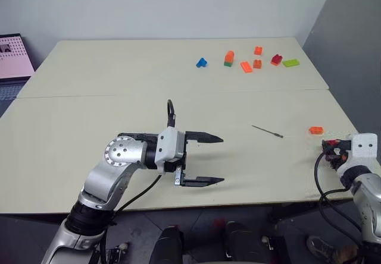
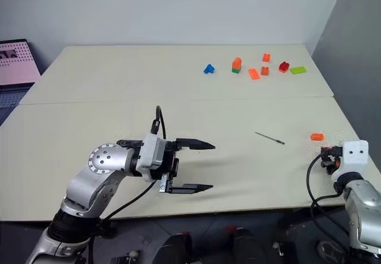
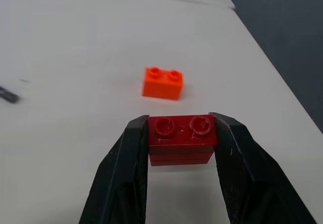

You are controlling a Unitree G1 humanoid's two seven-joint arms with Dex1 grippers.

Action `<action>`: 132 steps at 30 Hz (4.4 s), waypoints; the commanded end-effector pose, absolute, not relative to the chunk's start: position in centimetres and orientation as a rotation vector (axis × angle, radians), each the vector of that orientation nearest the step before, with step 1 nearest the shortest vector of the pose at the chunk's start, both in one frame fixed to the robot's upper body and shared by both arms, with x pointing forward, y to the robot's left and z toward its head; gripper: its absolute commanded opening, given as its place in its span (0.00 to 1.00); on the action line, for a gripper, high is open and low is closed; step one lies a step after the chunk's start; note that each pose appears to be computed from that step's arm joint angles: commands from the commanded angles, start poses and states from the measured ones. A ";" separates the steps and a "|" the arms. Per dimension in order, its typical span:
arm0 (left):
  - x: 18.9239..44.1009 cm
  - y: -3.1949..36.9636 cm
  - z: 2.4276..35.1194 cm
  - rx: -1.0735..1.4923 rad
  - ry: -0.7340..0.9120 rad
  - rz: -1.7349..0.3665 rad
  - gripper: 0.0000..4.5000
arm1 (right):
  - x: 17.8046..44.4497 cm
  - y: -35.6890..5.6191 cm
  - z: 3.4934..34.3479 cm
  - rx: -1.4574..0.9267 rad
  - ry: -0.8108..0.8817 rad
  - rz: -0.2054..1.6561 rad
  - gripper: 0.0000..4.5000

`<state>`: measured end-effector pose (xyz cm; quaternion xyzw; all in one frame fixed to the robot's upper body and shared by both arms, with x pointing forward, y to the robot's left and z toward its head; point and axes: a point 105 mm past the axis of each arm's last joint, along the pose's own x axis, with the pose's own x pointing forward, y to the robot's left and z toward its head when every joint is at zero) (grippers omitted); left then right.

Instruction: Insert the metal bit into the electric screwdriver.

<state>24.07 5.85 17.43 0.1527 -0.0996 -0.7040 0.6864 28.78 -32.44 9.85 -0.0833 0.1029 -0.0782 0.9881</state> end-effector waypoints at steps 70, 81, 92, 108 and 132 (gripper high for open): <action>36.0 15.3 13.6 1.172 0.588 -1.244 0.72 | 23.7 -10.2 16.0 -0.433 0.114 1.209 1.00; 36.0 15.6 12.4 1.195 0.608 -1.260 0.36 | 23.8 -10.1 16.3 -0.453 0.100 1.207 1.00; 37.5 11.5 19.7 0.900 0.216 -1.197 0.36 | 23.7 -11.4 18.4 -0.398 0.074 1.182 1.00; 36.4 6.7 24.9 0.041 -0.289 -0.798 0.36 | 25.7 -11.8 23.5 -0.337 -0.082 1.093 1.00; 32.3 9.3 17.7 0.079 -0.171 -0.703 0.36 | 26.1 -10.2 23.1 -0.374 -0.052 1.162 1.00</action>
